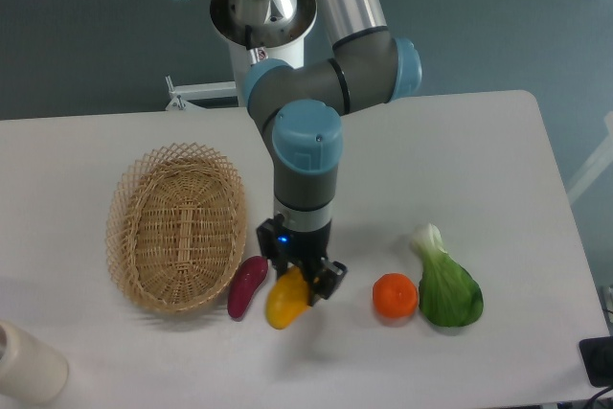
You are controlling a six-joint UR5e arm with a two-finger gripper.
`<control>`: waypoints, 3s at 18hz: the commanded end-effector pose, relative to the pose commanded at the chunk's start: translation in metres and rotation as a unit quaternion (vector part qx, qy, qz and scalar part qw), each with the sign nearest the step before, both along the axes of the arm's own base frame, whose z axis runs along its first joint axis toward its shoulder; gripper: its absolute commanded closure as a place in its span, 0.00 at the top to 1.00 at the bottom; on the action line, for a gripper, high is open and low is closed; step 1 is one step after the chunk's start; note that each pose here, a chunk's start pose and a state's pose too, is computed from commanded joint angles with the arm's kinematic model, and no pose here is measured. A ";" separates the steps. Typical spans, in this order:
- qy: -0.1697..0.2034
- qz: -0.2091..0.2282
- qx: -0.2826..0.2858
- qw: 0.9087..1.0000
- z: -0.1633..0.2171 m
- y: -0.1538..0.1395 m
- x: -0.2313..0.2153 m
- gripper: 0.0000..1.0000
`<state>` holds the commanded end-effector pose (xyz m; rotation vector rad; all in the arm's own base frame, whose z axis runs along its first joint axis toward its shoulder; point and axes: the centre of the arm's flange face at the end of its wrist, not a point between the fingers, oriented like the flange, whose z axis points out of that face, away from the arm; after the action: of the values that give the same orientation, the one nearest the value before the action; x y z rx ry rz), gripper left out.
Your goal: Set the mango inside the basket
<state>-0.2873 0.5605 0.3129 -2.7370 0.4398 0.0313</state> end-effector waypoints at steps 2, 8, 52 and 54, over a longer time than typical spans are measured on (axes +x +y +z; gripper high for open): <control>-0.001 -0.015 0.000 1.000 0.003 -0.004 0.023 0.58; -0.009 -0.042 -0.006 0.999 -0.002 -0.001 0.063 0.58; 0.052 0.023 -0.073 0.996 0.033 -0.068 -0.048 1.00; 0.043 0.022 -0.088 0.995 0.027 -0.083 -0.082 1.00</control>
<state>-0.3697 0.4776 0.3401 -2.9279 0.4253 0.1281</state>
